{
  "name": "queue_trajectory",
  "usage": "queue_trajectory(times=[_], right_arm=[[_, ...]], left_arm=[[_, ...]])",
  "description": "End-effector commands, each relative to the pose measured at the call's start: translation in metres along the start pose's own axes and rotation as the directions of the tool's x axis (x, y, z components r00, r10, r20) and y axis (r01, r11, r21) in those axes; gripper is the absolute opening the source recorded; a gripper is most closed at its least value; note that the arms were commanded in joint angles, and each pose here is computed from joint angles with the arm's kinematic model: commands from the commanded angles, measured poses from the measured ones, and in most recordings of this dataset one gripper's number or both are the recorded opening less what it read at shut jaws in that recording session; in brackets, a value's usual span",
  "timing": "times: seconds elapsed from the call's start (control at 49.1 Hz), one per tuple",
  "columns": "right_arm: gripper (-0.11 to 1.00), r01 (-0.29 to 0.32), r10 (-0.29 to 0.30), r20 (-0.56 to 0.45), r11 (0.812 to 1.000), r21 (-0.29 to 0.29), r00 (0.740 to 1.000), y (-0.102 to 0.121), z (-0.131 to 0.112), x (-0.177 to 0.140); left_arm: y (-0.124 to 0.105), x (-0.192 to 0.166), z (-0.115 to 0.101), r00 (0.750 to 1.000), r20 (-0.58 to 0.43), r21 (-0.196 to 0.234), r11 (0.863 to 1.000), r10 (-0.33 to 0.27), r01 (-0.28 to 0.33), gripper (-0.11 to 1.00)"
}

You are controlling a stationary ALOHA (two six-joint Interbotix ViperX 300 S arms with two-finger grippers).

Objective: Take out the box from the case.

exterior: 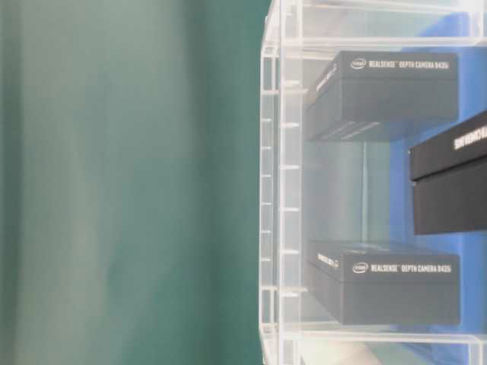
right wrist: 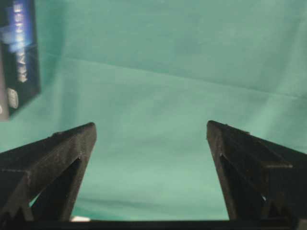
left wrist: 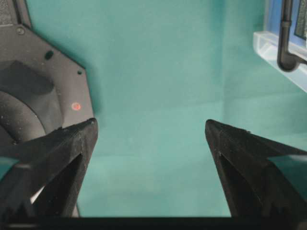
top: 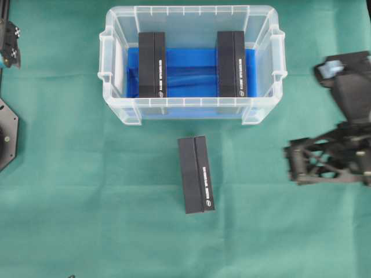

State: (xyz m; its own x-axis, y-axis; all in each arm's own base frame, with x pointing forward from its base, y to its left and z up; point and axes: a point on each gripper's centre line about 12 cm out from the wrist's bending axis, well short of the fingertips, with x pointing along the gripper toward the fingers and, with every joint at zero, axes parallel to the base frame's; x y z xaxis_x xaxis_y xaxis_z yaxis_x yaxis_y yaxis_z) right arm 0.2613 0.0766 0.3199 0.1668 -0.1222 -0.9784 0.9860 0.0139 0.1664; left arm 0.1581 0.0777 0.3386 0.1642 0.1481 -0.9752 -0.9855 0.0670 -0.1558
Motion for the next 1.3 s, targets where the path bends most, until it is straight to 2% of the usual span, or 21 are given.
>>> queue_trajectory(times=[0.0,0.204,0.387,0.509,0.59,0.875,1.282], right_arm=[[0.93,-0.038,0.038,-0.015,0.999,0.001,0.999,-0.016,0.003,-0.011],[0.93,-0.049,0.049,-0.023,0.999,0.007,0.999,-0.034,0.004,-0.012],[0.93,-0.045,0.045,-0.004,0.999,0.004,0.999,-0.033,0.006,-0.008],[0.93,-0.048,0.047,0.016,0.999,0.026,0.999,-0.032,0.016,-0.007],[0.93,-0.048,0.046,0.036,0.998,0.044,0.998,-0.031,0.026,-0.006],[0.93,-0.034,0.03,0.085,0.999,0.039,0.996,-0.033,0.078,0.0],[0.93,-0.028,0.028,0.141,1.0,0.003,0.99,-0.036,0.148,0.014]], left_arm=[[-0.001,-0.002,0.002,1.0,0.006,-0.005,1.0,-0.007,0.007,0.98],[-0.003,-0.002,0.002,1.0,0.005,-0.003,1.0,-0.006,0.006,0.98],[-0.005,-0.001,0.003,1.0,0.005,-0.001,1.0,-0.006,0.006,0.98],[-0.006,-0.001,0.004,1.0,0.011,0.002,1.0,-0.013,0.013,0.98],[-0.007,0.0,0.004,1.0,0.013,0.005,1.0,-0.019,0.019,0.98],[-0.01,0.001,0.003,1.0,0.009,0.013,1.0,-0.02,0.02,0.98],[-0.01,0.001,0.003,1.0,0.009,0.017,1.0,-0.019,0.019,0.98]])
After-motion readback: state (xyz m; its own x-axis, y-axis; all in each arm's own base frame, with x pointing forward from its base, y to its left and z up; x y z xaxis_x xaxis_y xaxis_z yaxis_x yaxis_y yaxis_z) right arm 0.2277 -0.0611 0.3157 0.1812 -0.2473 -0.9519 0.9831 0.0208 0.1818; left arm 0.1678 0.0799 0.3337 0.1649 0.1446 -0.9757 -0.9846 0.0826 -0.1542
